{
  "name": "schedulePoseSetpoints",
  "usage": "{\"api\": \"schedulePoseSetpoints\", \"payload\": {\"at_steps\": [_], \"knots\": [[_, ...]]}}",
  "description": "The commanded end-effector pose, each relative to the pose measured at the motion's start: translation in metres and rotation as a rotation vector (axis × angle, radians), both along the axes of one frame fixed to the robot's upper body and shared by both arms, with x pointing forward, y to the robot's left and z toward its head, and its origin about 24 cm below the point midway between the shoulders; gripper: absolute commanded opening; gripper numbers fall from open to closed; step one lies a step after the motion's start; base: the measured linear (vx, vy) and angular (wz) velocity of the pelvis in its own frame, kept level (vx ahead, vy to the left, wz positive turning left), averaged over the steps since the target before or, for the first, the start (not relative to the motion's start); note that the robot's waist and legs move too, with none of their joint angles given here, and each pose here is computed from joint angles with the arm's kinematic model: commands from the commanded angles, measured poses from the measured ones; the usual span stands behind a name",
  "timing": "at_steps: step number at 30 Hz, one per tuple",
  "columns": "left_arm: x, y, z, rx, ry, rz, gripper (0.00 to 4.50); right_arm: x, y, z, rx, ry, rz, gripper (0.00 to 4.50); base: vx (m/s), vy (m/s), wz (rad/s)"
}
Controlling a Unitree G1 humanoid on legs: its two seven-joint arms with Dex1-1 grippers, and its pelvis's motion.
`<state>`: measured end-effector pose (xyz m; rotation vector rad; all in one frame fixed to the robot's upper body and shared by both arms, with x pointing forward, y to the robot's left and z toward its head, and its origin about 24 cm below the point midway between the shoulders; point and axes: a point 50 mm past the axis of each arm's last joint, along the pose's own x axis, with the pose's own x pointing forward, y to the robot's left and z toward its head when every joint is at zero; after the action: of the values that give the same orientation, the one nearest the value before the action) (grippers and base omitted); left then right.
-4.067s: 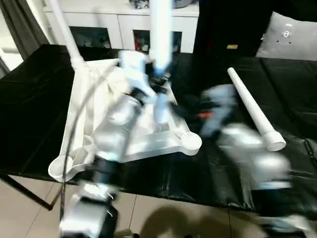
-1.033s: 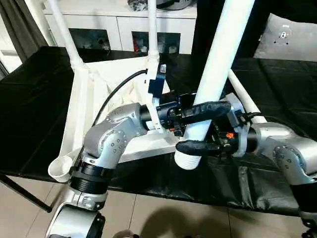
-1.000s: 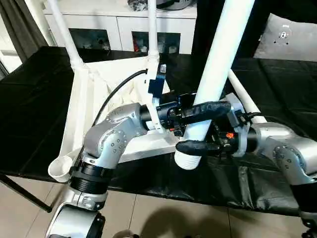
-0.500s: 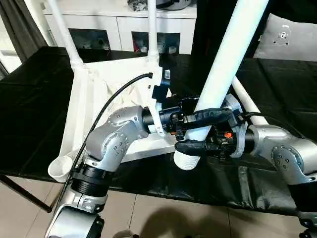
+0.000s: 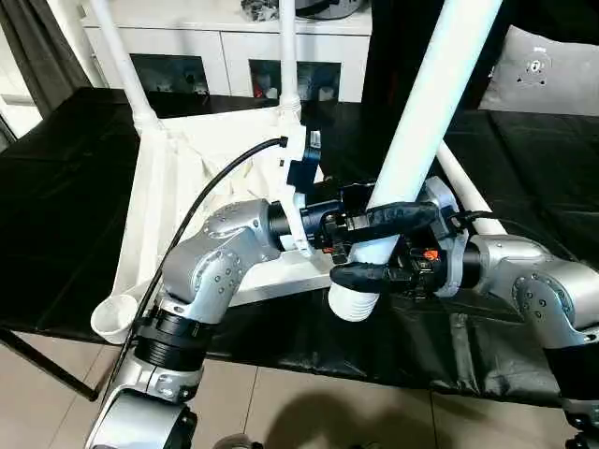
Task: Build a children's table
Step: Pick table leg
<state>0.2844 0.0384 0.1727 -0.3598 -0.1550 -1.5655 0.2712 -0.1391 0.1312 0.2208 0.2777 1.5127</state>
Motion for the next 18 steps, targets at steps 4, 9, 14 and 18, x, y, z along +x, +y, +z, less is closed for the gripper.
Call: {"api": "schedulePoseSetpoints", "payload": {"at_steps": [4,9,14,18], "knots": [[0.003,-0.002,0.002,0.006,0.014,0.028,2.42,0.002,-0.001,0.004,-0.005,-0.018,-0.018,2.07,0.0,0.0,0.0],[-0.005,-0.004,0.003,-0.007,0.022,-0.025,2.62,0.011,0.0,-0.002,-0.044,-0.053,-0.113,2.01,0.0,0.0,0.0],[-0.011,-0.011,0.006,-0.063,0.035,-0.024,3.09,0.024,0.008,-0.012,-0.076,-0.087,-0.233,1.95,0.0,0.0,0.0],[-0.013,-0.018,0.013,-0.151,0.074,-0.01,3.5,0.027,0.018,-0.016,-0.064,-0.09,-0.284,1.95,0.0,0.0,0.0]]}}
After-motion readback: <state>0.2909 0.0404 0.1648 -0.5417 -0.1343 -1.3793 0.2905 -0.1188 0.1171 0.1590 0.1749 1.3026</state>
